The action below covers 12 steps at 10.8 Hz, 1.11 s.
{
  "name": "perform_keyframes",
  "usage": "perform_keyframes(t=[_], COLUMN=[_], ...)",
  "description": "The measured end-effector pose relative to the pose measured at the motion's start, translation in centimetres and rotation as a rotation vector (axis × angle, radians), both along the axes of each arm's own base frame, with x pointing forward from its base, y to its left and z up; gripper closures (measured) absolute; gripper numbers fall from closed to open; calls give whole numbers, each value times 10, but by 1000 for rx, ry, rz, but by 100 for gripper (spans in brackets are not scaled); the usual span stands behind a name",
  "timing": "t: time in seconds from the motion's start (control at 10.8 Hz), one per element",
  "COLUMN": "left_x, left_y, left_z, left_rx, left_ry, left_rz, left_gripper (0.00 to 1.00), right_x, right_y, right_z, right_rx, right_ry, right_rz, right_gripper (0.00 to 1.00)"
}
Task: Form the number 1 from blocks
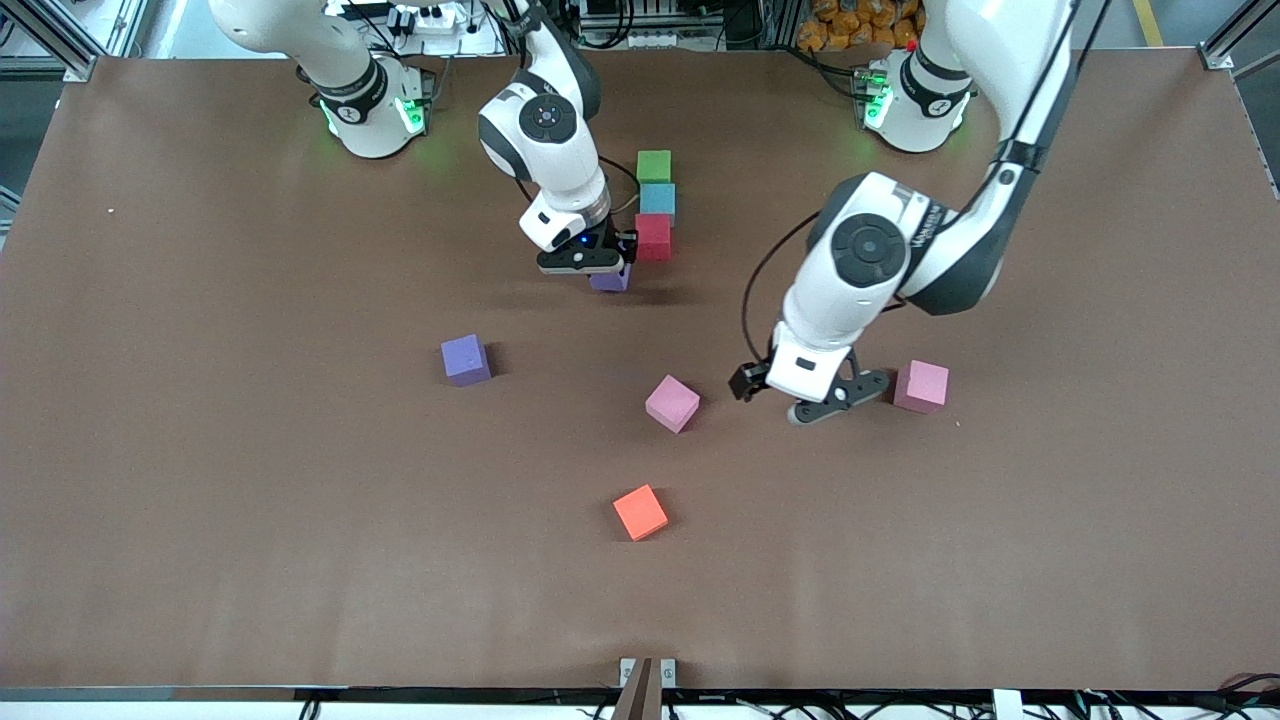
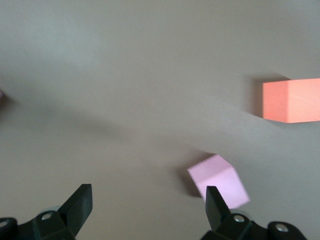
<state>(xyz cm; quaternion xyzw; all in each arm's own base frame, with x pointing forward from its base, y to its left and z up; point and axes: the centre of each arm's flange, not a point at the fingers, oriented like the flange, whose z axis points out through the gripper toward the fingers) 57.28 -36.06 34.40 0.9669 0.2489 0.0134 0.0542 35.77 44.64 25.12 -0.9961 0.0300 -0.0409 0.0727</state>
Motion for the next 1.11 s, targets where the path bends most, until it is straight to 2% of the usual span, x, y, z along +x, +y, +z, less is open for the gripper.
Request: perform_keyframes(t=[0.09,0.28,0.65,1.11], left_x=[-2,-4,13,7], left_y=[-20,-47,-62,-77], left_z=[-10,-35,-53,-65], left_rx=[1,24,25,32], left_ry=[10,16,-2,4], left_rz=[83,162,198,189], left_gripper=[0,0,0,0], right_x=[5,4,-10,-27], right_y=[8,25,50,63], right_z=[5,2,-20,-32], right_rx=[12,18,-2,-16], right_ry=[-11,-19,-15,-9], right_rz=[1,20,66,103], right_gripper=[46,45,42,36])
